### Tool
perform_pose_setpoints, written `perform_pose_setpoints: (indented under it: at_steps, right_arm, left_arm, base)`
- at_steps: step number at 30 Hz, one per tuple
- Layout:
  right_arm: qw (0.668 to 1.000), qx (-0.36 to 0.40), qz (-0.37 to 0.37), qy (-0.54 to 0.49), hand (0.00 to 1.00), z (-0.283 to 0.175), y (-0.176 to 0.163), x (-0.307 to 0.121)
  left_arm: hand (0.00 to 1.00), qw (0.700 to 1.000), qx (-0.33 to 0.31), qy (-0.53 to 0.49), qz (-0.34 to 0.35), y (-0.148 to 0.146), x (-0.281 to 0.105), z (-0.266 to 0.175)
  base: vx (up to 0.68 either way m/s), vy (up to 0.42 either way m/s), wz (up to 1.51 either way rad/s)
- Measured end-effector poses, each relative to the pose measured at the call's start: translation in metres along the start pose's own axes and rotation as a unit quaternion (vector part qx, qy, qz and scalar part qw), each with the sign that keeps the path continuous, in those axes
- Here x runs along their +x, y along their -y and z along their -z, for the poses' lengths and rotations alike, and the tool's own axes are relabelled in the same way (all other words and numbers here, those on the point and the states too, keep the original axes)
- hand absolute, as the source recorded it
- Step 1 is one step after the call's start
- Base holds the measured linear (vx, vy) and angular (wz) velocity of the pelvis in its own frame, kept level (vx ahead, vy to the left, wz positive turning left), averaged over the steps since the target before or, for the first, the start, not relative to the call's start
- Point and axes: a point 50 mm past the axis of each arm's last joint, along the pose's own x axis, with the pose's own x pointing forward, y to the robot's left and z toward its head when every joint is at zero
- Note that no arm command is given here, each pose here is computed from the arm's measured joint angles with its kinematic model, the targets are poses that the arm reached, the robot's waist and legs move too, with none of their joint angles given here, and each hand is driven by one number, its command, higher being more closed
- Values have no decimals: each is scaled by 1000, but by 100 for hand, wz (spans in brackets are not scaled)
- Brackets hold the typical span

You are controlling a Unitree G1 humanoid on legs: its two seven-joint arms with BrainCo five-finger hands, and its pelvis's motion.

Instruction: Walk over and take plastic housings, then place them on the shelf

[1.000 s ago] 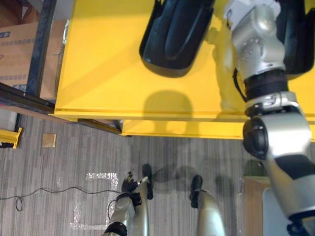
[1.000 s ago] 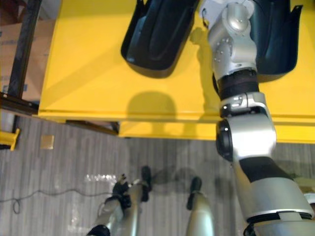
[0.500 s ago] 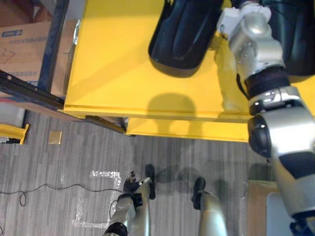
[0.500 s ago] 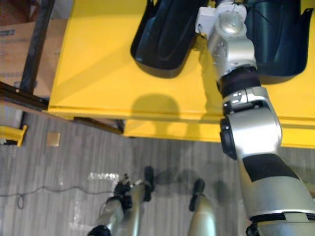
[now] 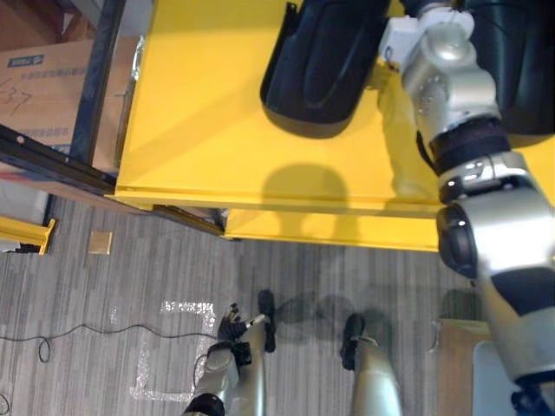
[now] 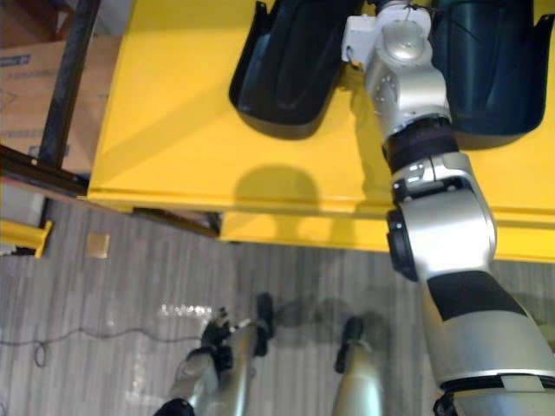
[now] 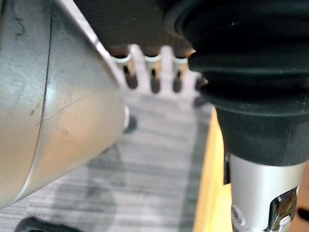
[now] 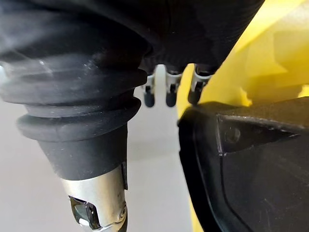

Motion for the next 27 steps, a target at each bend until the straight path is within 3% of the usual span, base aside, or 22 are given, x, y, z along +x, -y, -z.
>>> perform_pose_setpoints:
  at_steps: [27]
  right_arm:
    - [999,41,-1,36,0,-16,2,0]
  left_arm:
    - [0,1000,-3,1,-8,-4,-2,4]
  base:
    - [6,-4,2]
